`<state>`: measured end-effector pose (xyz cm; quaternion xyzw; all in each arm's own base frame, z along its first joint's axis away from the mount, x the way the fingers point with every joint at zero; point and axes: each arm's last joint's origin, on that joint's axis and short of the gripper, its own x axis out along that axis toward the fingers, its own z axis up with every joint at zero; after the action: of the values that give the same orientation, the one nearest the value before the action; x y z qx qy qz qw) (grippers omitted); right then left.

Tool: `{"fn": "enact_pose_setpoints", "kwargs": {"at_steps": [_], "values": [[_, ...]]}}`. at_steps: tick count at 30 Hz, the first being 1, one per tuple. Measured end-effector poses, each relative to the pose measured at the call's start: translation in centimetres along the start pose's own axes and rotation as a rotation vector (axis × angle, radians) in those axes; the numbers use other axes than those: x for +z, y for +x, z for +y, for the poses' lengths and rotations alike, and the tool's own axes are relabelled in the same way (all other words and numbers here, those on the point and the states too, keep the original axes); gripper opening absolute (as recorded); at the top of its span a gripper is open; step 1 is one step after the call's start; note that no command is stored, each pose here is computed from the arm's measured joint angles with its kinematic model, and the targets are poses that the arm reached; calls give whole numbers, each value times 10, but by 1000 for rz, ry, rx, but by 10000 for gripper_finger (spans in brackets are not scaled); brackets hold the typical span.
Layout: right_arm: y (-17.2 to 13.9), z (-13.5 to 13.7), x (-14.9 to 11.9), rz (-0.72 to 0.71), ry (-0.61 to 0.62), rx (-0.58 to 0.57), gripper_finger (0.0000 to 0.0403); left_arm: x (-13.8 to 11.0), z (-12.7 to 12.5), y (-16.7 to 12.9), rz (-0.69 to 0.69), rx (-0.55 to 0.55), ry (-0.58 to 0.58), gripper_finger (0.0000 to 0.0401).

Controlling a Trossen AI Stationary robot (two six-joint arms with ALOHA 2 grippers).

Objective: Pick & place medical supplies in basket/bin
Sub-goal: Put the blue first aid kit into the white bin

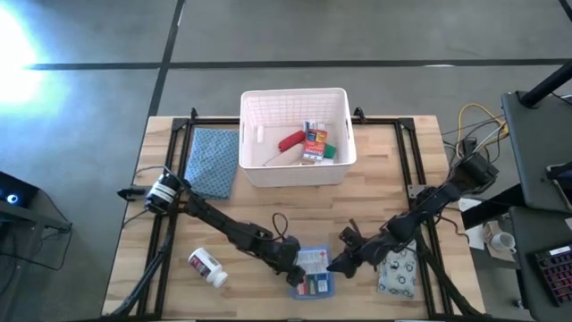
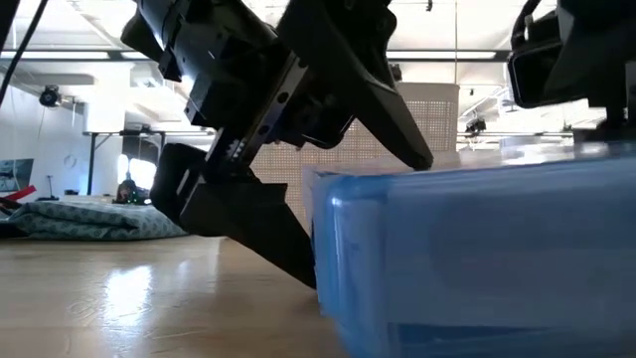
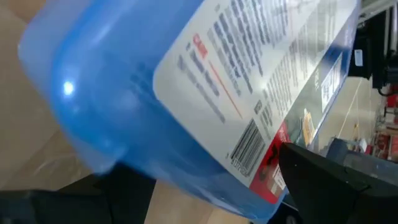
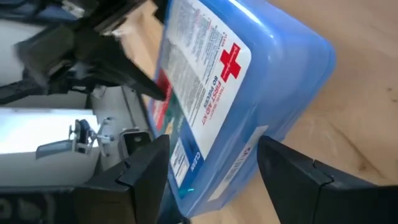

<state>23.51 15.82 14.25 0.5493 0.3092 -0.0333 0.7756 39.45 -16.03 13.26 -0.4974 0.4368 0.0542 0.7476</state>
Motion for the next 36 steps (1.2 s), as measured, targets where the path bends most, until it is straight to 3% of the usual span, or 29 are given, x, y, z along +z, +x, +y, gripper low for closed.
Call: {"fn": "enact_pose_setpoints", "kwargs": {"at_steps": [14,21,29,36], "values": [[-12,-10,6,-87,44,-190,226,-3,15,3,-12,22,25,300],[-16,-29,4,-70,96,-300,226,-3,15,3,-8,22,49,297],[-19,-45,3,-44,147,-210,226,-4,16,3,-3,22,47,263],[-9,-49,1,-36,148,-123,226,-3,14,3,-12,-11,51,260]]}}
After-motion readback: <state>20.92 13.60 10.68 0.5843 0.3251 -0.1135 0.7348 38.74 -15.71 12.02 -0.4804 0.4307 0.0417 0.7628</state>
